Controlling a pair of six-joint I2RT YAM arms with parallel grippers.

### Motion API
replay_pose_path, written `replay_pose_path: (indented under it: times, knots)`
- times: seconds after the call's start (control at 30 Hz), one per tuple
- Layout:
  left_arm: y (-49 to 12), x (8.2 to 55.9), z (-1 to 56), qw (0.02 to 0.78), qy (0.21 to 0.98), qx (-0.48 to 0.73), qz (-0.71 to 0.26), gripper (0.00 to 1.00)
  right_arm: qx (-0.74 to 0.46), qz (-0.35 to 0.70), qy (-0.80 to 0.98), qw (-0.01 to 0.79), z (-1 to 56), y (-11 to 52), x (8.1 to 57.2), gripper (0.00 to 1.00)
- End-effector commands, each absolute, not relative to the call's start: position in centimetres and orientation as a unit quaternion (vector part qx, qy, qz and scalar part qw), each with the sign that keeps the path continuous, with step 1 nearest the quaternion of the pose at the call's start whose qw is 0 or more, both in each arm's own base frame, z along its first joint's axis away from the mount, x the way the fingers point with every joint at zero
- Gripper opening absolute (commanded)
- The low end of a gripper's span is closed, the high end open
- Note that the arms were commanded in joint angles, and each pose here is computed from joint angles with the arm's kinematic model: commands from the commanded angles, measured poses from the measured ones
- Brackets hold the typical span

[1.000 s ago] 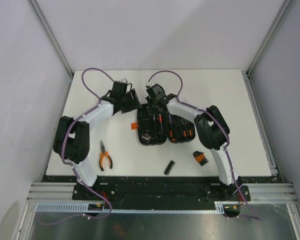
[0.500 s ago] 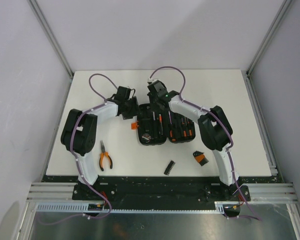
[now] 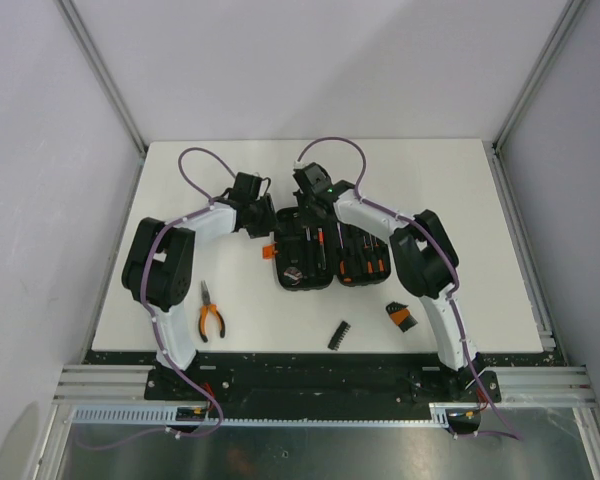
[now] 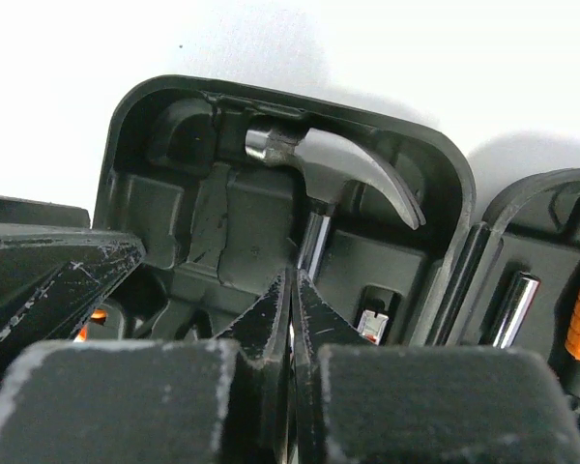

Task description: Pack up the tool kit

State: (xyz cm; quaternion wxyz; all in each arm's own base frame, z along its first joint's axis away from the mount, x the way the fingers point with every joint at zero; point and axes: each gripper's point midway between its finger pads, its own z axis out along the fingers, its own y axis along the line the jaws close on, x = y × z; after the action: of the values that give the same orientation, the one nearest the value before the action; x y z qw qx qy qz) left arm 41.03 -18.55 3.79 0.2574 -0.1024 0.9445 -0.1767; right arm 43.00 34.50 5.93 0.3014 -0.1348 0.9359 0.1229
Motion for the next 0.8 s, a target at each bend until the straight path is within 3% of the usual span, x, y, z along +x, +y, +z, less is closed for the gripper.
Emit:
replay_pose_path:
  times: [0.0,0.37,0.57,0.77]
  knots:
    - [-18.6,41.1,3.8,0.258,0.944,-0.097,-0.181,0.45,-0.126,0.113,0.946,0.276,4.2,34.0,42.9,0.0]
    - [-18.6,41.2,3.8,0.258,0.944,-0.095,-0.183,0.47,-0.115,0.108,0.952,0.261,3.1,33.1,42.6,0.0]
    - [-18.5,41.2,3.8,0.26,0.944,-0.095,-0.18,0.47,-0.127,0.164,0.925,0.317,8.1,35.1,44.0,0.06]
    - [-18.5,41.1,3.7,0.258,0.944,-0.095,-0.18,0.43,-0.111,0.146,0.916,0.357,11.6,34.6,45.6,0.12]
